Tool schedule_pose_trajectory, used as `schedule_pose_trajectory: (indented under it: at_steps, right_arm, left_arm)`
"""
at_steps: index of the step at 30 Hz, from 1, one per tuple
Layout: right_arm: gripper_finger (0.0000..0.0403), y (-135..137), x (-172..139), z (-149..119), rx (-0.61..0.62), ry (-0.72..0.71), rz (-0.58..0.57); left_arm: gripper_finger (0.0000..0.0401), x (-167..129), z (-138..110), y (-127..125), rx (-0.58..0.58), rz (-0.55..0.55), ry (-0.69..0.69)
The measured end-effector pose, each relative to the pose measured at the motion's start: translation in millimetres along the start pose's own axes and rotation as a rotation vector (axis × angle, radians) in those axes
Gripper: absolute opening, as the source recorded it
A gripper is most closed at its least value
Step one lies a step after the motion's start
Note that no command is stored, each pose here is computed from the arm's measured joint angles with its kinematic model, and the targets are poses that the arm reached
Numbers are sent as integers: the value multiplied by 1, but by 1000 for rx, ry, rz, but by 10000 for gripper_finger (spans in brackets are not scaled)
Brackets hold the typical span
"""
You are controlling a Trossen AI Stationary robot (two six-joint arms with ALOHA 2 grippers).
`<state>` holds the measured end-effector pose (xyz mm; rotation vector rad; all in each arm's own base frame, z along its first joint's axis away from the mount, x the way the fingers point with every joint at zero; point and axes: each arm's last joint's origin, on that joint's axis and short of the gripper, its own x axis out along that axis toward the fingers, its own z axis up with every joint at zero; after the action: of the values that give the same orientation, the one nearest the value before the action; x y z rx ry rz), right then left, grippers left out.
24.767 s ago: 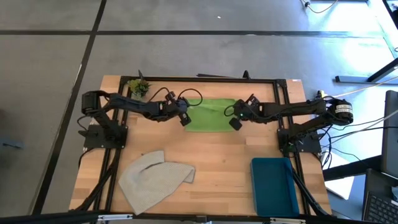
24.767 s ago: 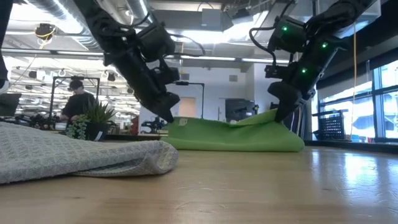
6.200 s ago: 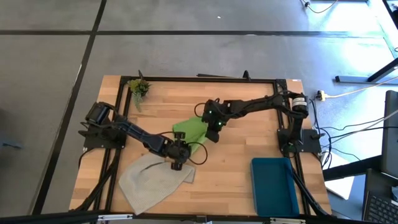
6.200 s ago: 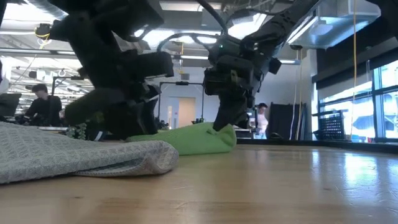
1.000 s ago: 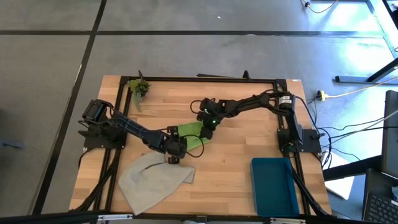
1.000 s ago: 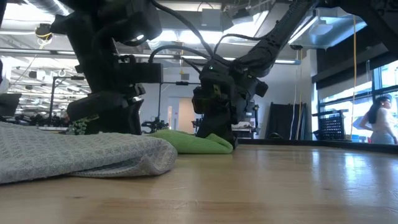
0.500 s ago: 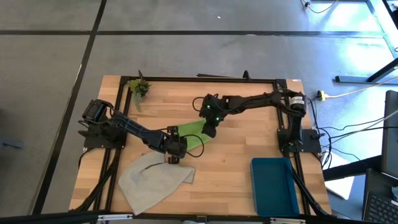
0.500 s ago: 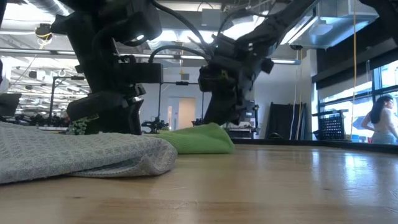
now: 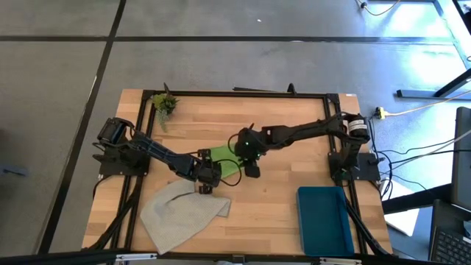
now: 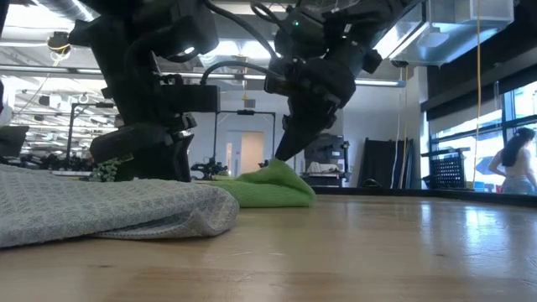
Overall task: Roll microfiber towels into tight, uniform cylinder then place into a basket
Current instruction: Roll the green microfiber cloth
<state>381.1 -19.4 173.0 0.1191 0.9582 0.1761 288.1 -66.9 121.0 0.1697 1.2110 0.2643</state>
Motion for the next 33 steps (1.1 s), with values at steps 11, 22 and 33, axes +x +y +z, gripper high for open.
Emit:
schedule_pose_trajectory:
  at_steps: [11, 22, 33]
  right_arm:
    - [125, 12, -7, 4, -118, -7, -126]
    - [125, 15, -5, 8, -214, -53, -75]
    - [125, 6, 32, -7, -214, 29, -65]
  left_arm:
    - [133, 0, 0, 0, -1, 0, 0]
    - [133, 0, 0, 0, -10, -4, -6]
    - [133, 0, 1, 0, -11, -5, -10]
